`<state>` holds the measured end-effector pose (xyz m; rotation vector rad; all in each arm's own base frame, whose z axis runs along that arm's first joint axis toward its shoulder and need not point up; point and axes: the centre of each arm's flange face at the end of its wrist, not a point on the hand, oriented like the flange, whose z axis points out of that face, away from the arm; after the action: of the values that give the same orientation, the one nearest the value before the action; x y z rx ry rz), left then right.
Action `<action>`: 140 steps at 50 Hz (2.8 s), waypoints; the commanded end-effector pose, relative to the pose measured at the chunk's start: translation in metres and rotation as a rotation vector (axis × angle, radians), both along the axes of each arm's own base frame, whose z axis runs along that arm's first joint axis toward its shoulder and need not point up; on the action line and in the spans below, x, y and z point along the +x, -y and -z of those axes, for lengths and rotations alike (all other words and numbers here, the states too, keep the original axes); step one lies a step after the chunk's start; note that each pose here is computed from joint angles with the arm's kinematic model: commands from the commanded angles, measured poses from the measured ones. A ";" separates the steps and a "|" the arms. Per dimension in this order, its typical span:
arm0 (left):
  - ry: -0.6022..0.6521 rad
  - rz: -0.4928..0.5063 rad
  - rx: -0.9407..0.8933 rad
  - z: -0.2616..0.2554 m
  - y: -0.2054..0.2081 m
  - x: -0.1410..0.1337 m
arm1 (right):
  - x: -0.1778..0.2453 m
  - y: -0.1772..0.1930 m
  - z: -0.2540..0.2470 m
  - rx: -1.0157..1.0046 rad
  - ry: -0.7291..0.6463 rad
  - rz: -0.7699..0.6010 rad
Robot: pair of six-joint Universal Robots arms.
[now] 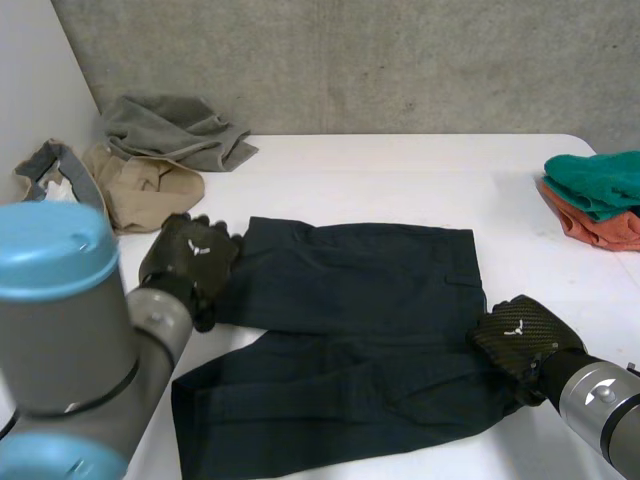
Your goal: Fold the laundry.
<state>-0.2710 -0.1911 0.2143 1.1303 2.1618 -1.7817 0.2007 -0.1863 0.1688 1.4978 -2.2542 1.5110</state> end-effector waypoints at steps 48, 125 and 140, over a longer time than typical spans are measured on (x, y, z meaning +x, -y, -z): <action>0.075 0.136 0.179 0.002 -0.060 -0.006 | -0.018 0.040 -0.025 -0.003 -0.084 -0.004; -0.233 0.031 -0.222 0.023 0.014 -0.039 | -0.025 0.124 0.036 -0.050 0.249 0.249; -0.243 0.028 -0.218 0.007 0.004 -0.030 | -0.053 0.137 -0.026 -0.282 0.186 0.262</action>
<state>-0.3051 -0.1994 0.2035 0.9436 2.0101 -2.2046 0.1442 -0.3216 0.1875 0.9088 -2.1872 1.8477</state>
